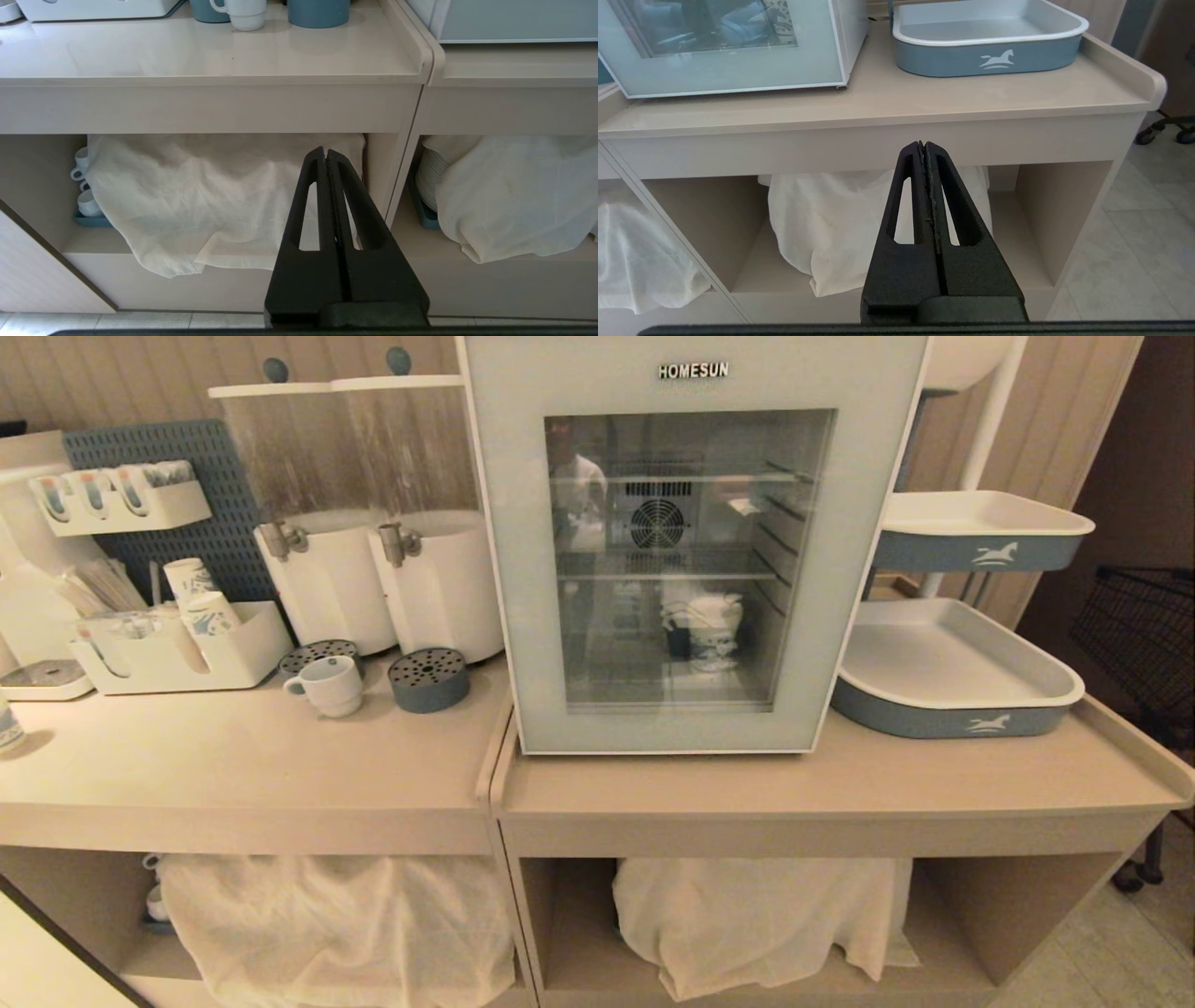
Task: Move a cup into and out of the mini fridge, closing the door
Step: Open the freezer door
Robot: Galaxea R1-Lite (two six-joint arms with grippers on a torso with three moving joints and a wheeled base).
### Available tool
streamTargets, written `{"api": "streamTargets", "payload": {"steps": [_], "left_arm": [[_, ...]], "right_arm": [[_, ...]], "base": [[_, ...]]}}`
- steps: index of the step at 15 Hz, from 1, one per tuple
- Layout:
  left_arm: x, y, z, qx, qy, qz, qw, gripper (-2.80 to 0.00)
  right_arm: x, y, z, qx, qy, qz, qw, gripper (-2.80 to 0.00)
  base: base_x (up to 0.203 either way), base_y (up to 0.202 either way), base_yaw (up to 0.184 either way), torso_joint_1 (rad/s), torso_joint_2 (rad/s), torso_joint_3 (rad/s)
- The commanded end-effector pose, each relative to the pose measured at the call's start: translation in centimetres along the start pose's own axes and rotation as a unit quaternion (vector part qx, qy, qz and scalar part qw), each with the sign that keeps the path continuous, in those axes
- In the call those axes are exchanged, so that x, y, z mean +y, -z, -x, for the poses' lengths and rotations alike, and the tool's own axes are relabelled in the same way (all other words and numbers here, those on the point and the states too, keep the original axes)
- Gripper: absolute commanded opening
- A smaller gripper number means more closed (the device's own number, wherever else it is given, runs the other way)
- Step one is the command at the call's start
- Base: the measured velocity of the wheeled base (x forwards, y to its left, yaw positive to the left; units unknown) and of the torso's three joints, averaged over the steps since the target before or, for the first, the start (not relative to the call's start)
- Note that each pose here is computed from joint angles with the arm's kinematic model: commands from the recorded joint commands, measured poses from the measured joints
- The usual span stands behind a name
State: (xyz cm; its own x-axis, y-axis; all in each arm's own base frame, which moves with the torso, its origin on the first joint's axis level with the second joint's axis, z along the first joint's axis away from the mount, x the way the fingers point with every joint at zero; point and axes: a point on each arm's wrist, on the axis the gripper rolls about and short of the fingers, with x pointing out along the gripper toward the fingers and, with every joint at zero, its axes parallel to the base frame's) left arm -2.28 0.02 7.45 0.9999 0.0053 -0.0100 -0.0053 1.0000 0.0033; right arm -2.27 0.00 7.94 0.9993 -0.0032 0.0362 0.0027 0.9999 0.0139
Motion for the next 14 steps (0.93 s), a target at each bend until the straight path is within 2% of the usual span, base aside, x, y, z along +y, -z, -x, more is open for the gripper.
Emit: {"api": "streamTargets", "payload": {"steps": [1, 6, 10, 14], "left_arm": [[0.00, 0.00, -0.01, 0.000, 0.000, 0.000, 1.0000, -2.80], [0.00, -0.01, 0.00, 0.000, 0.000, -0.002, 1.0000, -2.80], [0.00, -0.01, 0.00, 0.000, 0.000, -0.001, 1.0000, -2.80], [0.01, -0.02, 0.00, -0.001, -0.002, -0.007, 1.0000, -2.80]], "right_arm": [[-0.01, 0.43, -0.10, 0.007, 0.000, 0.000, 1.000, -2.80], [-0.01, 0.43, -0.10, 0.007, 0.000, 0.000, 1.000, -2.80], [-0.01, 0.43, -0.10, 0.007, 0.000, 0.000, 1.000, -2.80], [-0.01, 0.43, -0.10, 0.007, 0.000, 0.000, 1.000, -2.80]], "base": [[0.000, 0.000, 0.000, 0.000, 0.00, 0.000], [0.000, 0.000, 0.000, 0.000, 0.00, 0.000], [0.180, 0.000, -0.001, 0.004, 0.00, 0.004], [0.000, 0.000, 0.000, 0.000, 0.00, 0.000]]}}
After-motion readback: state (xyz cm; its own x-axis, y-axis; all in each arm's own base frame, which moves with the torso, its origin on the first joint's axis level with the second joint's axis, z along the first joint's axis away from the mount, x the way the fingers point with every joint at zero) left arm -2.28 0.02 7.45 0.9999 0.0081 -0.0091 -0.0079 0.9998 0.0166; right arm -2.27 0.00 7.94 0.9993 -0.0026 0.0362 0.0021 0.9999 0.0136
